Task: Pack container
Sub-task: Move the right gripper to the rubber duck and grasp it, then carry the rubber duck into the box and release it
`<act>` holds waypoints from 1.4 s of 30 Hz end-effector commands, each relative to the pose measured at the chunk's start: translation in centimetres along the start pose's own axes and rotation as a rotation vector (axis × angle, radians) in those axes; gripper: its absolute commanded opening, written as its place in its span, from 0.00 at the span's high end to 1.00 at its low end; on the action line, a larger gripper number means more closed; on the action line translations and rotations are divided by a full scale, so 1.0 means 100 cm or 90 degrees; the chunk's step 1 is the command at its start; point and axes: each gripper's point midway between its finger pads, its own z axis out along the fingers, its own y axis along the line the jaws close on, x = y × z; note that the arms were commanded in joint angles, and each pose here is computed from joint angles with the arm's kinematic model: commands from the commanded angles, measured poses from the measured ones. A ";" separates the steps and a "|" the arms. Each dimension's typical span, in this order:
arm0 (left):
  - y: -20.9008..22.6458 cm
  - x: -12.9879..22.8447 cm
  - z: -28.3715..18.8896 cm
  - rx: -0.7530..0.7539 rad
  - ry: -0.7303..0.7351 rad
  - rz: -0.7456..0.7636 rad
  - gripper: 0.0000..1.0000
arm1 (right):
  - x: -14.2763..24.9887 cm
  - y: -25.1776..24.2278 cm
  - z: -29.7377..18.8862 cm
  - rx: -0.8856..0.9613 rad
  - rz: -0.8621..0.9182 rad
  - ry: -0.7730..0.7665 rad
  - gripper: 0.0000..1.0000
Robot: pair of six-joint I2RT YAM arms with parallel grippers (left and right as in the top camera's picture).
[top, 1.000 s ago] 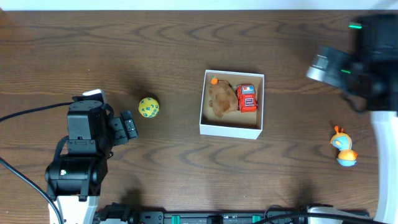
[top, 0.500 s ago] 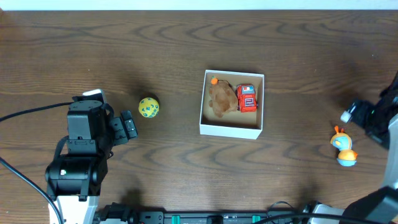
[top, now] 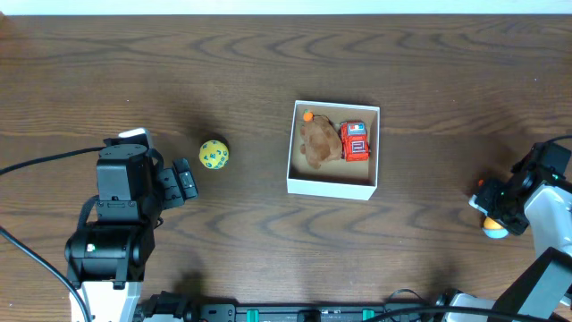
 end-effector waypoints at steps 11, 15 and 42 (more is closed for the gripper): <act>0.002 -0.006 -0.004 -0.004 -0.011 -0.010 0.02 | 0.002 0.003 0.002 -0.017 0.008 0.003 0.99; 0.002 -0.006 -0.004 -0.004 -0.011 -0.010 0.02 | 0.002 0.004 0.002 -0.017 0.012 0.004 0.99; 0.001 -0.006 -0.004 -0.004 -0.011 -0.010 0.02 | 0.042 0.272 -0.274 -0.361 -0.430 -0.321 0.99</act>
